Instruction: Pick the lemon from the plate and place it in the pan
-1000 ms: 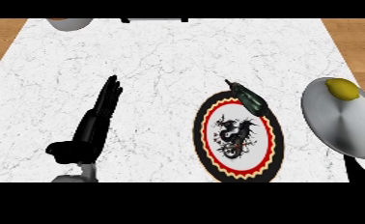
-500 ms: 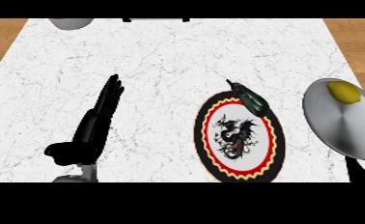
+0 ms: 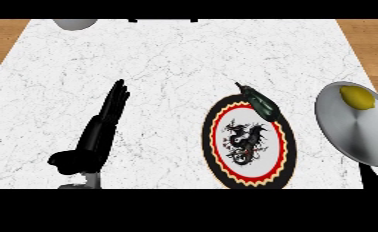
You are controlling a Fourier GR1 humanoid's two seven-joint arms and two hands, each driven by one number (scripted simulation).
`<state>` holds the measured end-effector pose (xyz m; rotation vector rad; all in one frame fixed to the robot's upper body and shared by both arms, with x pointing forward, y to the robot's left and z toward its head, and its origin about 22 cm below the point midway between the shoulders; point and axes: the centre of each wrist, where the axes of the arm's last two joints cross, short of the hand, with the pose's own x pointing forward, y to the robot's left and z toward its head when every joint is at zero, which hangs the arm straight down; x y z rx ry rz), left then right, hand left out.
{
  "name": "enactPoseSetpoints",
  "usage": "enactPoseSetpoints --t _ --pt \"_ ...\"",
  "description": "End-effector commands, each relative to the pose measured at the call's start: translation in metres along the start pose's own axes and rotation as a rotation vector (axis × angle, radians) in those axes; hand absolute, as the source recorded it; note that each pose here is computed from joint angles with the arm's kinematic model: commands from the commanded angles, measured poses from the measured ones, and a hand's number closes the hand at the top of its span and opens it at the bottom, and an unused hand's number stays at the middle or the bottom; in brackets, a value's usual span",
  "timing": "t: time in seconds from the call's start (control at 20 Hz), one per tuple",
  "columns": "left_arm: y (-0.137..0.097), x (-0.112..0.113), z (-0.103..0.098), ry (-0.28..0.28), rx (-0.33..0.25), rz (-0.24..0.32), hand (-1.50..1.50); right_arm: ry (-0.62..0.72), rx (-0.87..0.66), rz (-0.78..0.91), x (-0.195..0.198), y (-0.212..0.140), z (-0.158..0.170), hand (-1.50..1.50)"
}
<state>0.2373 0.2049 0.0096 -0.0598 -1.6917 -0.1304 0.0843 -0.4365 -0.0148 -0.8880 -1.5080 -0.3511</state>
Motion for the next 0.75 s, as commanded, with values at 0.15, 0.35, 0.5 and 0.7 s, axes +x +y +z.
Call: enactPoseSetpoints --t 0.15,0.35,0.5,0.7 --pt "-0.002 0.012 -0.006 -0.018 0.009 -0.002 0.00 0.006 -0.021 0.067 -0.003 0.000 -0.004 -1.50" --pt "0.009 -0.005 -0.012 -0.004 0.012 -0.002 0.00 0.017 0.002 0.072 0.014 -0.001 0.009 -1.50" --pt "0.001 -0.002 -0.018 -0.009 0.022 0.000 0.00 -0.016 -0.017 0.095 0.008 0.007 0.015 -1.50" --pt "0.004 0.009 0.004 -0.014 -0.004 0.002 0.00 -0.025 -0.028 0.186 0.004 0.008 0.032 -1.50"
